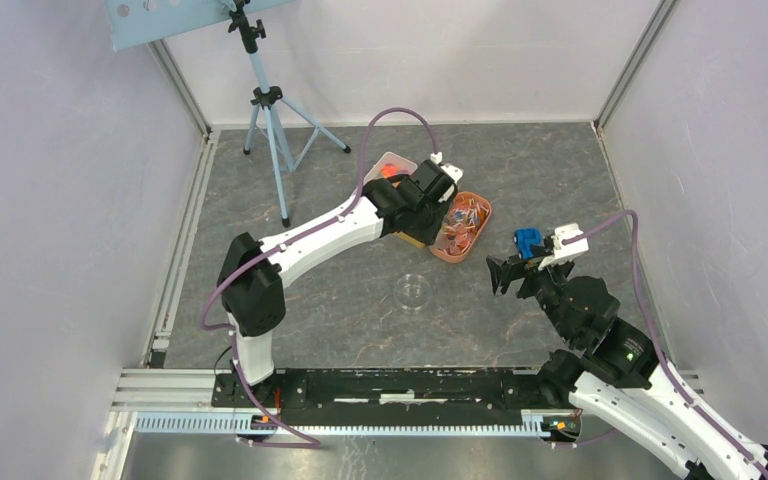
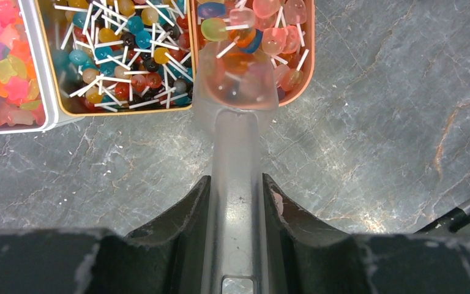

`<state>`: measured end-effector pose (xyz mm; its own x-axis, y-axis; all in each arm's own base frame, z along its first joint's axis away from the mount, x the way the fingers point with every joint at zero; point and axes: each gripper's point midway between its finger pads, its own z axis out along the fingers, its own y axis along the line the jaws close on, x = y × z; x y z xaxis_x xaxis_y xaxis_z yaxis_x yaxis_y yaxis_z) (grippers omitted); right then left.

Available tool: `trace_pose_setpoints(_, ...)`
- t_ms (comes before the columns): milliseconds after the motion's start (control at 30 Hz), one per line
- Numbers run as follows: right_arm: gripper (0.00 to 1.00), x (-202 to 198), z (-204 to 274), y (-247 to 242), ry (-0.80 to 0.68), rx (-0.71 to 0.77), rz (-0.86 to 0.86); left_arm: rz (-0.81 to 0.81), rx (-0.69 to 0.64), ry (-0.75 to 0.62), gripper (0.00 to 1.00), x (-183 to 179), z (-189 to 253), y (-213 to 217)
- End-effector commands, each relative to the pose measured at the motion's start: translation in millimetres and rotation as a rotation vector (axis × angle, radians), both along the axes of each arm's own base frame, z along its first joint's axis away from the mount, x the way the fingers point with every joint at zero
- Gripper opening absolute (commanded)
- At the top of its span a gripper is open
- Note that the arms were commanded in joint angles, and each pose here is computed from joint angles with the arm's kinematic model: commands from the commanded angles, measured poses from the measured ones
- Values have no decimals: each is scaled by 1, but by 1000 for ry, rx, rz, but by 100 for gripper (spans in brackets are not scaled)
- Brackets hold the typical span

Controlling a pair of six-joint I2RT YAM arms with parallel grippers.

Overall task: Pack the candies
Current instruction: Scoop the fake candies from the storage box.

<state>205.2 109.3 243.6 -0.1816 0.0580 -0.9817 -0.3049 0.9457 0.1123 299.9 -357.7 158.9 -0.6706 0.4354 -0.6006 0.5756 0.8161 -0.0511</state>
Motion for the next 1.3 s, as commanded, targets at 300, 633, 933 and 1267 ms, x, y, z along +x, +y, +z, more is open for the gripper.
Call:
trace_pose_setpoints(300, 98, 1, 3, 3, -11, 34, 4, 50, -54, -49, 2, 2, -10, 5)
trace_pose_setpoints(633, 98, 1, 2, 7, -7, 41, 16, 57, -95, -76, 2, 0, -17, 9)
trace_pose_setpoints(933, 98, 1, 1, 8, -5, 43, 16, 97, -138, -50, 2, -2, -25, 4)
trace_pose_setpoints(1267, 98, 1, 2, 7, -8, 42, 17, 125, -176, -66, 2, 3, -23, -1)
